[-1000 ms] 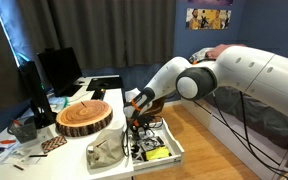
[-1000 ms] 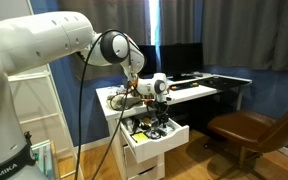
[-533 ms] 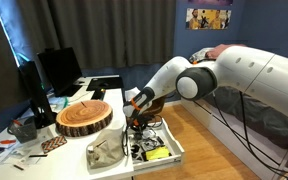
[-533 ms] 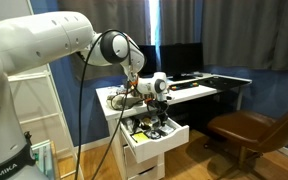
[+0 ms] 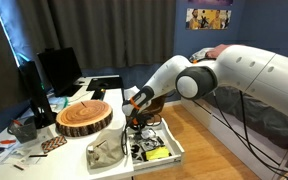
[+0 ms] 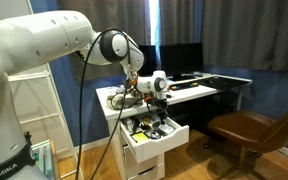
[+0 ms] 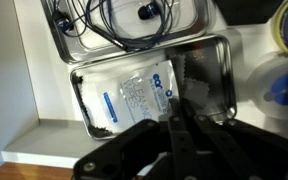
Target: Take a card out of the drawer
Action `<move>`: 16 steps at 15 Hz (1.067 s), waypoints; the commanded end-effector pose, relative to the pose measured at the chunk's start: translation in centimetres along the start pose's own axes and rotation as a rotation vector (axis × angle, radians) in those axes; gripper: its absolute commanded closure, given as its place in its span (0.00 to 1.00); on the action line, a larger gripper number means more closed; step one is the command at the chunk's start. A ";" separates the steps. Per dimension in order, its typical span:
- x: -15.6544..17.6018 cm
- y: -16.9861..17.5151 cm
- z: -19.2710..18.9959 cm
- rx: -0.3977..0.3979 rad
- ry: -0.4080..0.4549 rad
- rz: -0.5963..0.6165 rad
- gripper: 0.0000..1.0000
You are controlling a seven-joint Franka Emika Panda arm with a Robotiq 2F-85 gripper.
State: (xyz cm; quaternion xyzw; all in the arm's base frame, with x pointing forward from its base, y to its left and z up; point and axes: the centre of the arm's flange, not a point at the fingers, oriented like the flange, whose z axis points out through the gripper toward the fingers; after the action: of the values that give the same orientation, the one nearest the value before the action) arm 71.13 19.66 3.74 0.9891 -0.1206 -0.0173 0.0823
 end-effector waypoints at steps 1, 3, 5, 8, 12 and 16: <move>-0.6 -0.1 -3.1 -0.008 0.020 -0.009 0.95; -0.7 -0.3 -4.0 0.004 0.025 -0.011 0.94; -0.8 -0.5 -4.6 0.012 0.016 -0.017 0.95; -1.7 -0.5 -5.7 0.031 0.002 -0.028 0.95; -3.6 -0.6 -9.0 0.056 0.016 -0.036 0.96; -5.5 -0.6 -13.2 0.059 0.073 -0.022 0.97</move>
State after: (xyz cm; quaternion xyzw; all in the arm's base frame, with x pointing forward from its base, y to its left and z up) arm 70.31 23.70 12.95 0.9933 -0.1018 0.0037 0.0554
